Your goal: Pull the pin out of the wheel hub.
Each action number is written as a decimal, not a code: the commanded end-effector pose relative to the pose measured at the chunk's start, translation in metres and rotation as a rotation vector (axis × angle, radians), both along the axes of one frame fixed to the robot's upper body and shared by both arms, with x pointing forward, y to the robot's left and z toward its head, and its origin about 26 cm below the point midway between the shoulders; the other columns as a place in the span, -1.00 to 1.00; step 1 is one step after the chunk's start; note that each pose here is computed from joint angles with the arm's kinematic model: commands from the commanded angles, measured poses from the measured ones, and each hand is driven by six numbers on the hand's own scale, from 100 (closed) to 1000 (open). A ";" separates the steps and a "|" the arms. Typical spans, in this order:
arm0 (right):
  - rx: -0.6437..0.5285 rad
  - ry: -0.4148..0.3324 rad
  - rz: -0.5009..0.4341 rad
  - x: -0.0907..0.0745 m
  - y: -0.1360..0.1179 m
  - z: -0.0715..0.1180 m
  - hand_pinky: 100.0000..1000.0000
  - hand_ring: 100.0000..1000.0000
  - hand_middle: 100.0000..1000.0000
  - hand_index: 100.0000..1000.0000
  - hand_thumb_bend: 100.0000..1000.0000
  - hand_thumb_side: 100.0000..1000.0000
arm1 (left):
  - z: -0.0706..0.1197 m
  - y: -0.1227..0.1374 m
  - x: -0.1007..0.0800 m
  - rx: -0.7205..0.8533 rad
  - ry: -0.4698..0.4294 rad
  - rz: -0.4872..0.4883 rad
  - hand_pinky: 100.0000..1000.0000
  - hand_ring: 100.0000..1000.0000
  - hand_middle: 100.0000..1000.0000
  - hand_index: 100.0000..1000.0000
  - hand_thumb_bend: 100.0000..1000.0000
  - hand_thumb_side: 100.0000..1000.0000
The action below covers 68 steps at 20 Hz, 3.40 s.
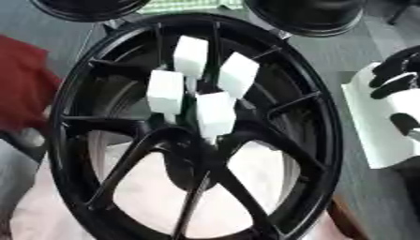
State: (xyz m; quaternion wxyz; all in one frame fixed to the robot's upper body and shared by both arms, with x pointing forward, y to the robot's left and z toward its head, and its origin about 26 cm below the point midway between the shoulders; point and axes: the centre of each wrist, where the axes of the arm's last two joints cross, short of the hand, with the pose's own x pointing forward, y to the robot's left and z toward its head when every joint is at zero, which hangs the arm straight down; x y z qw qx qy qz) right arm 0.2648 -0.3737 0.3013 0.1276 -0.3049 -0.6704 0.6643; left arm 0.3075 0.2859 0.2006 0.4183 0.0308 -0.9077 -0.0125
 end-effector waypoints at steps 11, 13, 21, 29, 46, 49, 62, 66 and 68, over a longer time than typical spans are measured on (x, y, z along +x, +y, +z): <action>-0.006 0.024 0.136 -0.005 0.030 0.075 0.68 0.64 0.42 0.56 -1.00 -0.79 | 0.010 -0.001 -0.002 0.040 -0.026 -0.023 0.57 0.51 0.26 0.74 -0.94 0.62; -0.011 0.034 0.150 -0.006 0.035 0.081 0.68 0.65 0.43 0.57 -1.00 -0.78 | 0.010 -0.002 -0.001 0.041 -0.026 -0.027 0.57 0.51 0.26 0.74 -0.94 0.63; -0.071 0.071 0.184 -0.005 0.050 0.092 0.71 0.70 0.49 0.64 -0.76 -0.76 | 0.014 -0.005 0.000 0.043 -0.036 -0.044 0.57 0.51 0.26 0.74 -0.94 0.63; -0.121 0.129 0.179 0.000 0.063 0.091 0.73 0.74 0.51 0.66 -0.68 -0.80 | 0.016 -0.007 0.000 0.034 -0.040 -0.047 0.57 0.51 0.26 0.74 -0.93 0.64; -0.120 0.148 0.183 0.006 0.084 0.089 0.74 0.78 0.55 0.68 -0.70 -1.00 | 0.019 -0.009 0.000 0.027 -0.048 -0.056 0.57 0.51 0.25 0.73 -0.93 0.66; -0.112 0.138 0.171 0.006 0.085 0.090 0.74 0.79 0.56 0.70 -0.67 -1.00 | 0.021 -0.011 0.000 0.026 -0.054 -0.062 0.57 0.50 0.25 0.73 -0.93 0.66; -0.098 0.091 0.131 0.005 0.088 0.094 0.74 0.78 0.57 0.72 -0.43 -1.00 | 0.022 -0.011 0.001 0.029 -0.054 -0.063 0.57 0.49 0.25 0.73 -0.93 0.68; -0.110 0.088 0.108 0.006 0.089 0.092 0.74 0.78 0.56 0.72 -0.37 -1.00 | 0.021 -0.010 0.001 0.029 -0.052 -0.062 0.56 0.49 0.25 0.73 -0.92 0.69; -0.115 0.088 0.097 0.007 0.089 0.091 0.74 0.78 0.55 0.72 -0.37 -1.00 | 0.021 -0.010 0.001 0.029 -0.053 -0.060 0.56 0.49 0.25 0.73 -0.92 0.69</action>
